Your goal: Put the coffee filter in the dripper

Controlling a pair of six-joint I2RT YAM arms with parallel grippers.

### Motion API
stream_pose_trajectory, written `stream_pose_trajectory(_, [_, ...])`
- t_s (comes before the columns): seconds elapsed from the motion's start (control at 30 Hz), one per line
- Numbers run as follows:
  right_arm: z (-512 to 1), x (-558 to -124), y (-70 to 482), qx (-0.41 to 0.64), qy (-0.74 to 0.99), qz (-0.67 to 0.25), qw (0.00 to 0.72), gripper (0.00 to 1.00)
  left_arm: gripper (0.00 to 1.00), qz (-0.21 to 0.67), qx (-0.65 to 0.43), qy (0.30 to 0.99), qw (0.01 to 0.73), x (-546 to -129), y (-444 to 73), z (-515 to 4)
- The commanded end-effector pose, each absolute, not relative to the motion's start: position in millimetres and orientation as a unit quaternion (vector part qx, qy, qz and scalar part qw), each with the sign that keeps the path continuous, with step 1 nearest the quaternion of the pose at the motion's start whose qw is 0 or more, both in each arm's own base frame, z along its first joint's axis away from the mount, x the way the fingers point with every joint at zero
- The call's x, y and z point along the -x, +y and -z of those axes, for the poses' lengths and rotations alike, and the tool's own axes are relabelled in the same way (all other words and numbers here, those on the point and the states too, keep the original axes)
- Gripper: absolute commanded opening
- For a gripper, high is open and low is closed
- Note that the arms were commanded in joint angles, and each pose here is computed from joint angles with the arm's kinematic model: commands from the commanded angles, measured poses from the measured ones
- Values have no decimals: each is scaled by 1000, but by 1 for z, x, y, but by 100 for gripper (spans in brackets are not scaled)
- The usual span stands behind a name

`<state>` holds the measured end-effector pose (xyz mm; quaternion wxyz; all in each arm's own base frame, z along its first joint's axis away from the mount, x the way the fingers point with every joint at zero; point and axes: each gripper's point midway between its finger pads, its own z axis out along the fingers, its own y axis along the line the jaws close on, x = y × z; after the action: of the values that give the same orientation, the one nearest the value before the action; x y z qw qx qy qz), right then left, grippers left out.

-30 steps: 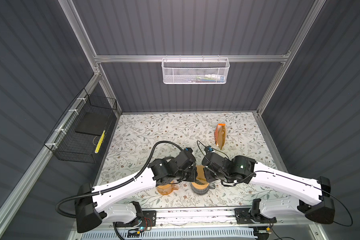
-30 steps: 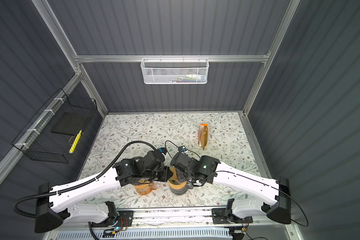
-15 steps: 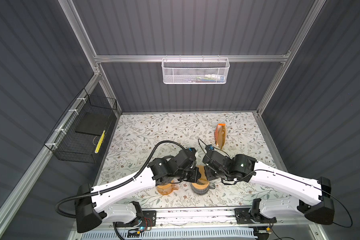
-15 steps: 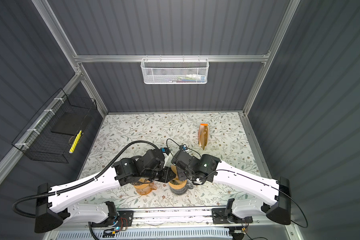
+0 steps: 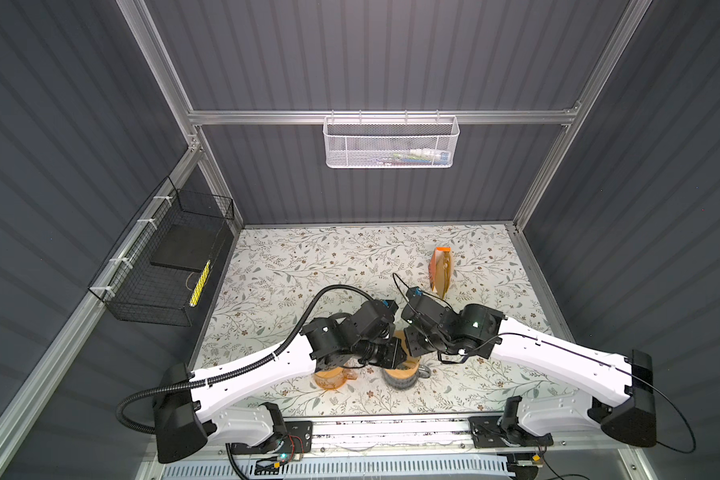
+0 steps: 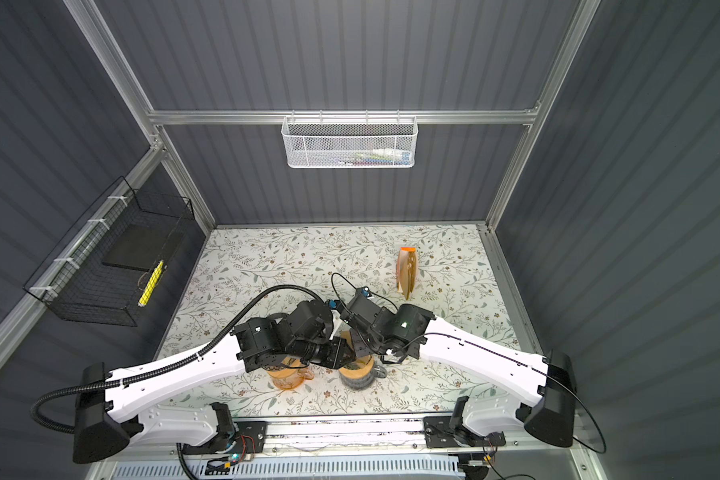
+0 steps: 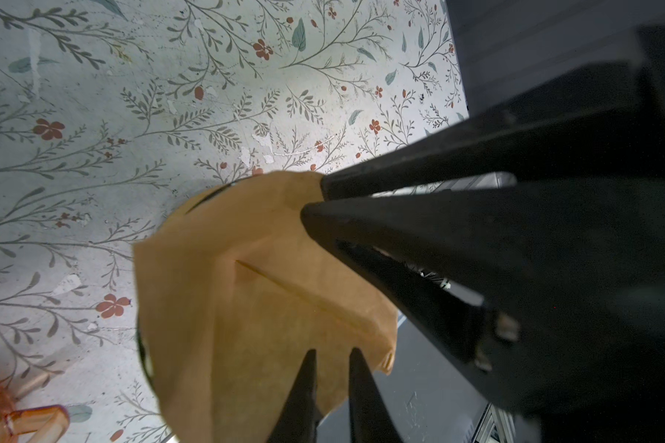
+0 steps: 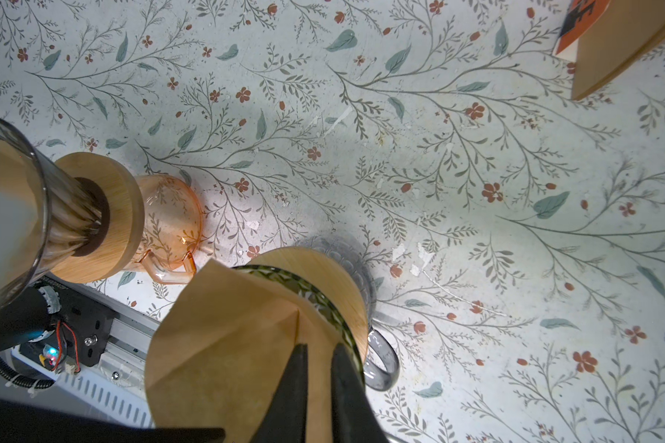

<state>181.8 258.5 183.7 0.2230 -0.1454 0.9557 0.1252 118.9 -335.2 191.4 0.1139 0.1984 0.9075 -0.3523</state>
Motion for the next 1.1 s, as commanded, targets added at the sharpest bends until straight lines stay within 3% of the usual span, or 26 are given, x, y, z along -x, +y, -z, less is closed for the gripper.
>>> stream_pose_trajectory(0.0, [-178,-185,260,151,956,-120,220,16,18,356,-202,907,99,-113,-336,-184])
stream_pose_trajectory(1.07, [-171,-183,257,138,959,-130,211,15,18,347,-197,912,98,-114,-336,-177])
